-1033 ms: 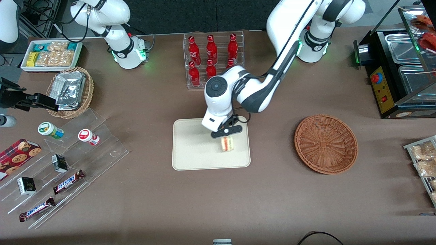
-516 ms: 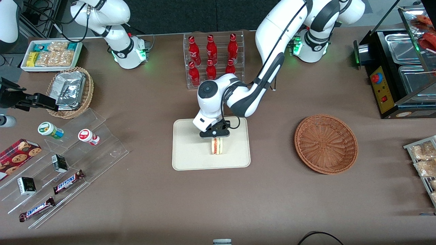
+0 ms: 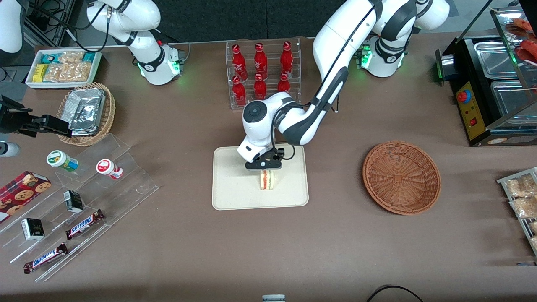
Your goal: Place sandwich from basket to tray
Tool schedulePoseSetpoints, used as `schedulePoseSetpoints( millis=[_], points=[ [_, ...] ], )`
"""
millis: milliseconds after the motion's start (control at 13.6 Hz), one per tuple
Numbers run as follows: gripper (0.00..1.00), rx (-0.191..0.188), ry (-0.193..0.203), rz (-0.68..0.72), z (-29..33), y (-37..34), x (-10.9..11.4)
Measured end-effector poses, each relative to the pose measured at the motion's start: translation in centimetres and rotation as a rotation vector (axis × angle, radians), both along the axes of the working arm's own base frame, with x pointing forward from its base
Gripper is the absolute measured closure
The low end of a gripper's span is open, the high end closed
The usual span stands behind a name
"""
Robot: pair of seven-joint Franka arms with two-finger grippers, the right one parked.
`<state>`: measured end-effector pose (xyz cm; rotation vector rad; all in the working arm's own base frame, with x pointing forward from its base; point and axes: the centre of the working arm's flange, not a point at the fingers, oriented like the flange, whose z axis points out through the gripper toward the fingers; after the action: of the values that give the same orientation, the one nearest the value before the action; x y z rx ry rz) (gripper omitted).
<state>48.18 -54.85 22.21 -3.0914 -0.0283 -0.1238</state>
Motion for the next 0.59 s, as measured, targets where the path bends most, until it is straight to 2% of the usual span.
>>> schedulePoseSetpoints(
  millis=[148,295,443,590],
  points=[
    [0.16,0.003,-0.004,0.021,1.2,-0.1,0.5],
    [0.0,-0.013,-0.028,0.084,4.8,0.1,1.8],
    [0.0,-0.033,-0.057,0.146,10.2,1.6,3.6],
    [0.0,-0.05,-0.065,0.212,16.2,4.6,5.3]
  ],
)
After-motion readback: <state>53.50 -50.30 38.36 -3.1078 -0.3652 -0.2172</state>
